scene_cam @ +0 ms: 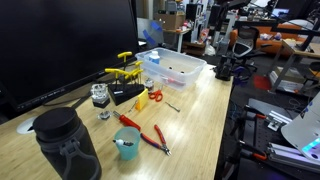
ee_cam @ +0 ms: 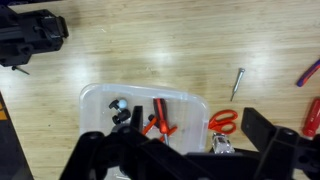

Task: Put the silver nail inside the clear container on the right

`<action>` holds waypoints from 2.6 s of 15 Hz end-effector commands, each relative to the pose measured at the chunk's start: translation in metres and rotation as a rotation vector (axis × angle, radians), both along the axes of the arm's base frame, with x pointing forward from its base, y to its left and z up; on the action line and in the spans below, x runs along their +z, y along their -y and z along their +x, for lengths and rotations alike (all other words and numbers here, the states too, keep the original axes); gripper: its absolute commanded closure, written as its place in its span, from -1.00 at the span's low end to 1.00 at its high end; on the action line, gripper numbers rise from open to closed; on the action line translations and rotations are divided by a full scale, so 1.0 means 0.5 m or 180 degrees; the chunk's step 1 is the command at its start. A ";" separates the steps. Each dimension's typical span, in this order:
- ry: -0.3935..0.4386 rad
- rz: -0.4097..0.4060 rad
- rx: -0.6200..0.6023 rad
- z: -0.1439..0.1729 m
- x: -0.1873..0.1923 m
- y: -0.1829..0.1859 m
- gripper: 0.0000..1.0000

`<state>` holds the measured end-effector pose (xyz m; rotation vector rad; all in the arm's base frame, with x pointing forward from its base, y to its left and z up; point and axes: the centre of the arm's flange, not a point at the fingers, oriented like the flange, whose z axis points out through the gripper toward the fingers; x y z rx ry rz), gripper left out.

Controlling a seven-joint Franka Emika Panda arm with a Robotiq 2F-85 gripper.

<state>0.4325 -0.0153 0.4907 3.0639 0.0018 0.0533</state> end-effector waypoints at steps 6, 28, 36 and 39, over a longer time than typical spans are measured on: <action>0.0048 0.0270 0.0068 0.031 -0.043 -0.019 -1.00; -0.0355 0.0951 0.0373 0.149 -0.406 -0.180 -1.00; -0.0704 0.0901 0.0581 0.173 -0.539 -0.248 -1.00; -0.0749 0.0714 0.0575 0.184 -0.575 -0.264 -1.00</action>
